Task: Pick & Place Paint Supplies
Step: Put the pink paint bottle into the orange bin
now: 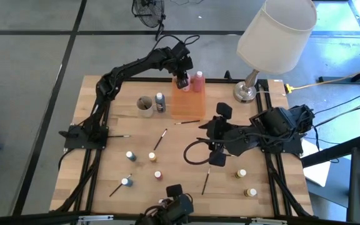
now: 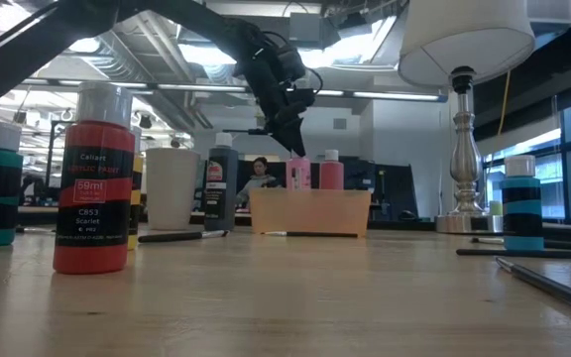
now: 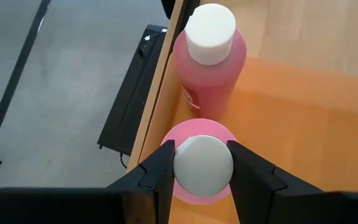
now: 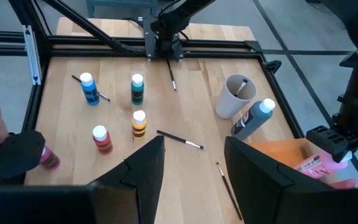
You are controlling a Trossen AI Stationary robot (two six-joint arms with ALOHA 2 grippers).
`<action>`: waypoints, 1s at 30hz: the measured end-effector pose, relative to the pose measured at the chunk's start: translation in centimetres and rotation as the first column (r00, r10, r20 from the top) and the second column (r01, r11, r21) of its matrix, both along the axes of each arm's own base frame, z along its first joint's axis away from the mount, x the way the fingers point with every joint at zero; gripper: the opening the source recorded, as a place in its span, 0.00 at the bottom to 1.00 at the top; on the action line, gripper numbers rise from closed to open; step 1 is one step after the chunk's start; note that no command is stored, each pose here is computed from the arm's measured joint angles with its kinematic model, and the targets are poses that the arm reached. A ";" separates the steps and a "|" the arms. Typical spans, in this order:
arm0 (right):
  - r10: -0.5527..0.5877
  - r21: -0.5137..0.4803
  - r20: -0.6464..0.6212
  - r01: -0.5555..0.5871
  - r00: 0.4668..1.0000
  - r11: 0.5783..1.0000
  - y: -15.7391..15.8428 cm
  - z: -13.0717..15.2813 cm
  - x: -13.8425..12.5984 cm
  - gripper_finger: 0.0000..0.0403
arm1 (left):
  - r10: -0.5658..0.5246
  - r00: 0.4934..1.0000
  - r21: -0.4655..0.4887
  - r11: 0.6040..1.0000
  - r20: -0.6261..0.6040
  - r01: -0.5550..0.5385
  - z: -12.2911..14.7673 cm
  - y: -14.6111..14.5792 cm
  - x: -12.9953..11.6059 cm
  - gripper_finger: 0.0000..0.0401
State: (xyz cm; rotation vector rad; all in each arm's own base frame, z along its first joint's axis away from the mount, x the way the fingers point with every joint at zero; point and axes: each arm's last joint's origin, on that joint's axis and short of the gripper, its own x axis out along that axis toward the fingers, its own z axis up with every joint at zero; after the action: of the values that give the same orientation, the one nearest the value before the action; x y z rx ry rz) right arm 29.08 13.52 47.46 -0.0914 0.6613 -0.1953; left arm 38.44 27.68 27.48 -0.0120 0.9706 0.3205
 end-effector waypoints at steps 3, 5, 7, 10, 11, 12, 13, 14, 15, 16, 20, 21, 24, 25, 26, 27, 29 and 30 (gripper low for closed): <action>0.000 0.000 0.001 0.000 1.000 1.000 0.0 0.0 0.0 0.43 | -0.001 1.000 -0.001 1.000 0.001 0.001 0.0 0.0 0.0 0.30; -0.001 0.000 0.001 0.001 1.000 1.000 0.0 0.0 0.0 0.43 | -0.001 1.000 -0.002 1.000 0.001 0.001 0.0 0.0 0.0 0.30; 0.000 0.000 0.001 0.000 1.000 1.000 0.0 0.0 0.0 0.43 | 0.000 1.000 -0.003 1.000 0.001 0.000 0.0 0.0 0.0 0.30; 0.000 0.001 0.000 0.000 1.000 1.000 0.0 0.0 0.0 0.43 | 0.003 1.000 -0.009 1.000 0.005 -0.003 0.0 0.0 0.0 0.31; 0.000 0.001 0.000 0.000 1.000 1.000 0.0 0.0 0.0 0.43 | 0.000 1.000 -0.012 1.000 0.007 0.000 0.0 0.0 0.0 0.33; 0.000 0.001 0.000 0.000 1.000 1.000 0.0 0.0 0.0 0.43 | -0.005 1.000 -0.017 1.000 0.012 0.005 0.0 0.0 0.0 0.34; 0.000 0.000 -0.001 0.000 1.000 1.000 0.0 0.0 0.0 0.43 | -0.010 1.000 -0.023 1.000 0.018 0.010 0.0 -0.1 0.1 0.34; 0.001 0.000 -0.002 -0.001 1.000 1.000 0.0 0.0 0.0 0.43 | -0.014 1.000 -0.026 1.000 0.022 0.014 0.0 -0.1 0.1 0.35; 0.001 0.000 -0.003 -0.001 1.000 1.000 0.0 0.0 0.0 0.43 | -0.015 1.000 -0.027 1.000 0.024 0.015 0.0 -0.1 0.1 0.34; 0.001 0.000 -0.004 -0.001 1.000 1.000 0.0 0.0 0.0 0.43 | -0.015 1.000 -0.027 1.000 0.024 0.015 0.0 -0.1 0.1 0.34; 0.001 -0.002 -0.008 -0.001 1.000 1.000 0.0 -0.1 0.0 0.43 | -0.015 1.000 -0.026 1.000 0.025 0.016 0.0 -0.1 0.1 0.33; 0.001 -0.002 -0.009 -0.001 1.000 1.000 0.0 -0.1 0.0 0.43 | -0.015 0.999 -0.023 1.000 0.028 0.015 0.1 0.0 0.1 0.33; 0.001 -0.004 -0.011 -0.001 1.000 1.000 0.0 -0.1 -0.1 0.42 | -0.022 0.999 -0.013 1.000 0.033 0.023 0.1 0.0 0.2 0.34; 0.001 -0.004 -0.012 -0.001 1.000 1.000 0.0 -0.1 -0.1 0.42 | -0.021 0.999 -0.012 1.000 0.036 0.021 0.1 0.0 0.2 0.34; 0.001 -0.004 -0.012 -0.001 1.000 1.000 0.0 -0.1 -0.1 0.42 | -0.017 0.999 -0.014 1.000 0.043 0.018 0.2 0.0 0.2 0.35; 0.001 -0.005 -0.013 -0.001 1.000 1.000 0.0 -0.1 -0.1 0.42 | -0.015 0.998 -0.019 1.000 0.055 0.016 0.2 0.0 0.3 0.35; 0.001 -0.005 -0.014 -0.001 1.000 1.000 0.0 -0.1 -0.1 0.42 | 0.008 0.997 -0.044 0.999 0.071 -0.005 0.2 0.0 0.3 0.36; 0.001 -0.005 -0.014 -0.002 1.000 1.000 -0.1 -0.1 -0.1 0.42 | 0.022 0.997 -0.055 0.998 0.075 -0.018 0.2 0.0 0.3 0.36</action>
State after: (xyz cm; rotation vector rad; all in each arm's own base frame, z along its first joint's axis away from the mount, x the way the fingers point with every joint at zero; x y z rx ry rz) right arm 28.99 13.47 47.36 -0.0984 0.6749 -0.1952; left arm 38.76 27.71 27.71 -0.0824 0.9048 0.3098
